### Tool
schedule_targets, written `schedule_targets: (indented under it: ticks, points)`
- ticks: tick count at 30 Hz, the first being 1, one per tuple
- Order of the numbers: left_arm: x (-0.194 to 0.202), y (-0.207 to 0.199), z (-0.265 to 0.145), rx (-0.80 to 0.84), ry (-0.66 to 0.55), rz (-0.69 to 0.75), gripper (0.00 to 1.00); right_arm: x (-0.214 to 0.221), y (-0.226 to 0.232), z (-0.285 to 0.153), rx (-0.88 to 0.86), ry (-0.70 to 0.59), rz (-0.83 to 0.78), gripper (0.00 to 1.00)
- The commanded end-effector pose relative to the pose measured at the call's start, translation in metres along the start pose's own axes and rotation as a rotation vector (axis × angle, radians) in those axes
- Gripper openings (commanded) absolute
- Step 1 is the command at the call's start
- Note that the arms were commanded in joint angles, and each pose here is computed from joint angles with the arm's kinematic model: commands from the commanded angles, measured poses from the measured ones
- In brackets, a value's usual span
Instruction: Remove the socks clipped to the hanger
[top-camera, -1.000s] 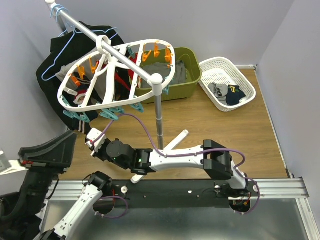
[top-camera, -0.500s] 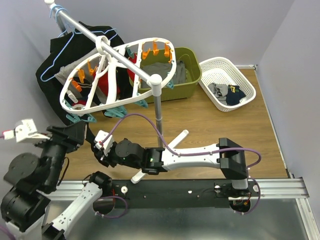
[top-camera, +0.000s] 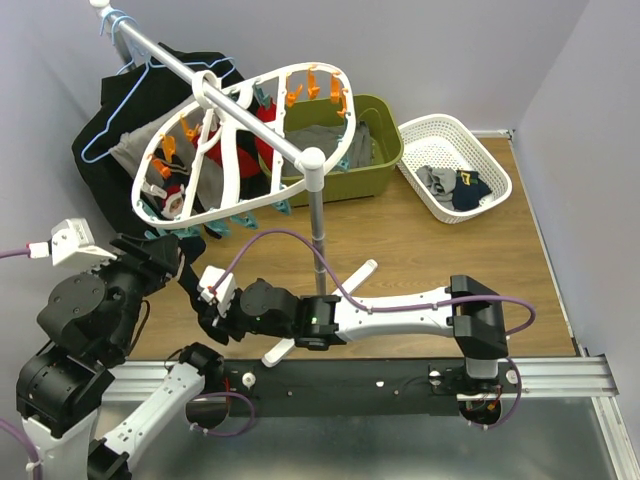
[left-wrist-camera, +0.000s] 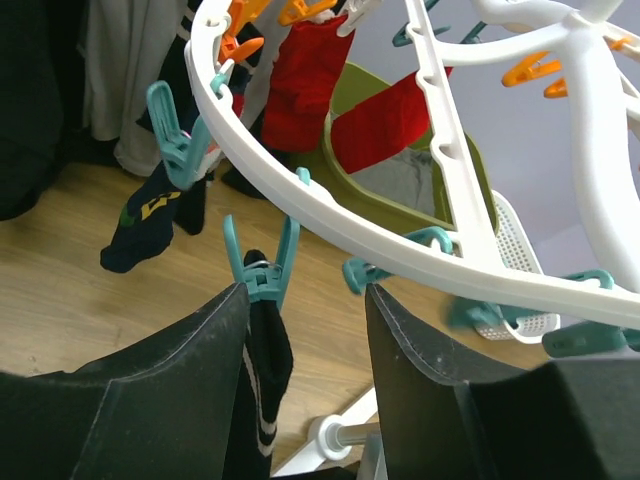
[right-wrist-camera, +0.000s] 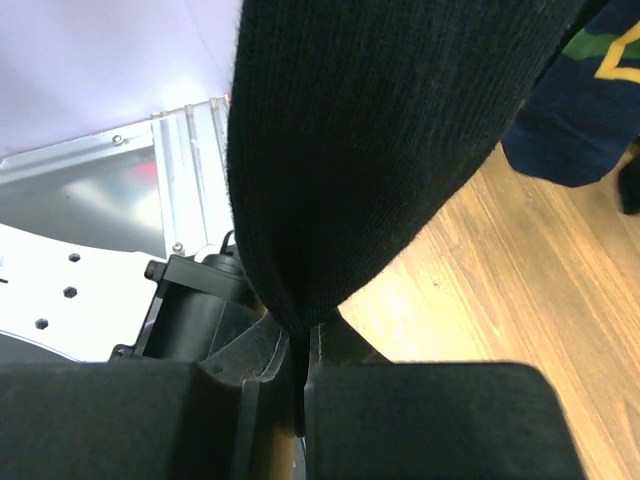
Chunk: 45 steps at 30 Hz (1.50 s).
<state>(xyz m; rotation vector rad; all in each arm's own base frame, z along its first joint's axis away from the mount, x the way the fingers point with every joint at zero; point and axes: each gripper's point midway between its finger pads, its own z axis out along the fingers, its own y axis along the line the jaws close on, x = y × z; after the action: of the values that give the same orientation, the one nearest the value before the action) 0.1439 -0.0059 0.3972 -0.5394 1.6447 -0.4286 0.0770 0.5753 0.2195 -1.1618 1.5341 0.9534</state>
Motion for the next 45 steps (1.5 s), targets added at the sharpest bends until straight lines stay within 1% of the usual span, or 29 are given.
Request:
schedule_targets:
  ticks: [1,3,7,10,12,15,18,19,20,22,25,30,31,34,35,36,38,41,42,43,45]
  points:
    - [0.0,0.011,0.007,-0.087,-0.007,0.013,0.59,-0.005,0.007,-0.012,-0.028,0.005,0.008,0.06]
    - [0.003,0.012,0.011,-0.092,0.0,0.033,0.59,-0.006,0.008,-0.014,-0.031,0.002,0.005,0.06]
    - [0.005,0.009,0.02,-0.082,-0.014,0.052,0.63,-0.007,0.007,-0.015,-0.025,0.0,0.005,0.07]
    - [0.007,0.012,0.026,-0.106,-0.018,0.073,0.63,-0.006,0.005,-0.017,-0.021,0.003,0.006,0.07]
    - [0.009,0.014,0.031,-0.124,-0.021,0.087,0.61,-0.011,0.005,-0.02,-0.022,-0.011,0.01,0.06]
    - [0.006,0.013,0.035,-0.12,-0.044,0.098,0.55,-0.014,0.004,-0.023,-0.016,-0.02,0.014,0.06]
    - [0.0,0.009,0.035,-0.108,-0.065,0.104,0.38,-0.016,0.004,-0.025,-0.016,-0.023,0.016,0.06]
    - [-0.001,0.009,0.034,-0.109,-0.068,0.104,0.23,-0.015,0.005,-0.025,-0.018,-0.02,0.017,0.06]
    - [-0.004,0.008,0.034,-0.104,-0.074,0.104,0.17,-0.016,0.004,-0.025,-0.016,-0.022,0.016,0.06]
    - [-0.005,0.007,0.032,-0.098,-0.076,0.101,0.06,-0.014,0.003,-0.026,-0.014,-0.016,0.018,0.06]
    - [-0.007,0.003,0.03,-0.072,-0.076,0.105,0.0,-0.009,0.003,-0.027,-0.013,-0.002,0.02,0.06]
    - [-0.012,-0.006,0.026,-0.028,-0.074,0.126,0.0,0.004,0.003,-0.035,0.008,0.037,0.024,0.06]
    - [-0.011,-0.009,0.025,-0.01,-0.066,0.133,0.0,0.009,0.005,-0.038,0.008,0.05,0.023,0.04]
    - [-0.012,-0.018,0.022,0.054,-0.069,0.131,0.0,0.021,0.002,-0.054,0.061,0.099,0.012,0.04]
    - [-0.013,-0.021,0.019,0.08,-0.082,0.12,0.0,0.028,-0.005,-0.06,0.108,0.117,0.005,0.03]
    - [-0.016,-0.023,0.016,0.098,-0.093,0.112,0.0,0.021,-0.007,-0.071,0.12,0.105,0.01,0.03]
    - [-0.018,-0.027,0.01,0.137,-0.106,0.091,0.0,0.029,-0.009,-0.087,0.143,0.136,0.02,0.03]
    - [-0.019,-0.029,0.003,0.167,-0.113,0.059,0.0,0.029,-0.01,-0.119,0.158,0.133,0.064,0.03]
    - [-0.019,-0.03,0.002,0.174,-0.112,0.052,0.0,0.042,-0.013,-0.128,0.169,0.156,0.07,0.03]
    - [-0.018,-0.031,0.001,0.187,-0.108,0.046,0.0,0.032,-0.015,-0.142,0.174,0.129,0.093,0.03]
    - [-0.016,-0.032,0.0,0.197,-0.107,0.032,0.0,0.036,-0.022,-0.156,0.206,0.121,0.132,0.03]
